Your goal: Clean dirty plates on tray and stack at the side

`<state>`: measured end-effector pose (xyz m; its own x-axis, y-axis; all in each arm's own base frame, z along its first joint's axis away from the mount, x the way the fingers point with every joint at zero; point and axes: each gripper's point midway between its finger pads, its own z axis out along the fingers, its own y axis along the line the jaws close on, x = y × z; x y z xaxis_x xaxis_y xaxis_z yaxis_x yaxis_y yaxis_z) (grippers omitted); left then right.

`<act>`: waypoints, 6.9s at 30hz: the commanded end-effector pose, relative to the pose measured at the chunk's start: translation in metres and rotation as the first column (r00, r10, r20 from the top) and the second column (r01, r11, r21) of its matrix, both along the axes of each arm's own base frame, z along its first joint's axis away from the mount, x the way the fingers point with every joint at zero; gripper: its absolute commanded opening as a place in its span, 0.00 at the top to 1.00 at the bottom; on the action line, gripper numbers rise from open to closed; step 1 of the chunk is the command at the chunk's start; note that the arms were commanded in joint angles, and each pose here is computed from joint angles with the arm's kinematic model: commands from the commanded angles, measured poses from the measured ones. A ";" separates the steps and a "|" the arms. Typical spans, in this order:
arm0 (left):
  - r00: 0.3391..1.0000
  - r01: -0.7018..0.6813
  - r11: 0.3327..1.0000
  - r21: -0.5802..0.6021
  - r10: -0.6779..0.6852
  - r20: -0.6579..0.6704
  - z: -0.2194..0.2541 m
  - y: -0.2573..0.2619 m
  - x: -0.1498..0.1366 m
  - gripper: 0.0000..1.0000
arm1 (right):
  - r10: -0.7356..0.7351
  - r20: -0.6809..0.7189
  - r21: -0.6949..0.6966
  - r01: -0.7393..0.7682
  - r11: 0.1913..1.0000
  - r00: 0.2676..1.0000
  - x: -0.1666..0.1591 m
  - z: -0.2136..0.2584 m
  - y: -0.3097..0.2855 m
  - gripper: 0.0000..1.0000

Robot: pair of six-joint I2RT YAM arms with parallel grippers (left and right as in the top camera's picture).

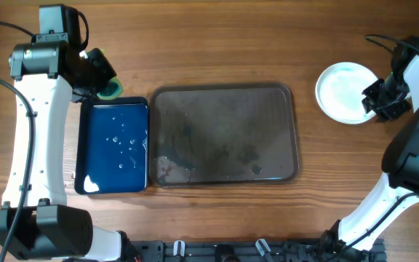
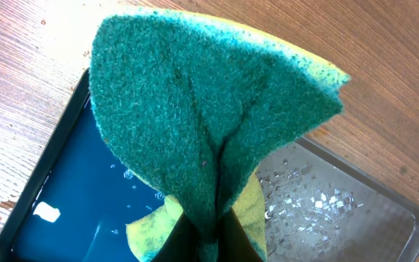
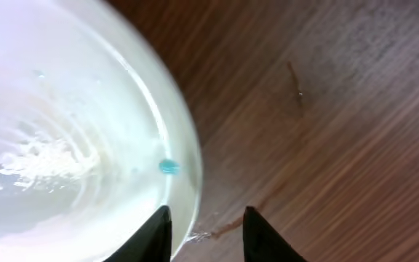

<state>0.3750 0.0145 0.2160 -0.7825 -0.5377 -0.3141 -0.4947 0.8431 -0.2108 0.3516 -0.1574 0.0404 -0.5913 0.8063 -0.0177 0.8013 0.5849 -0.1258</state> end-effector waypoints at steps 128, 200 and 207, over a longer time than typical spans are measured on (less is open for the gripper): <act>0.502 0.045 0.977 0.208 -0.202 0.841 0.180 -0.022 -0.183 0.00 | 0.725 0.642 -0.606 -0.414 0.679 0.249 -0.209 0.361 0.151 0.00; 0.438 0.034 0.986 0.166 -0.164 0.884 -0.059 -0.018 -0.129 0.00 | 0.725 0.642 -0.605 -0.414 0.680 0.250 -0.209 0.361 0.151 0.00; 0.438 0.034 0.986 0.166 -0.164 0.884 -0.059 -0.018 -0.129 0.00 | 0.725 0.642 -0.605 -0.414 0.680 0.250 -0.209 0.361 0.151 0.00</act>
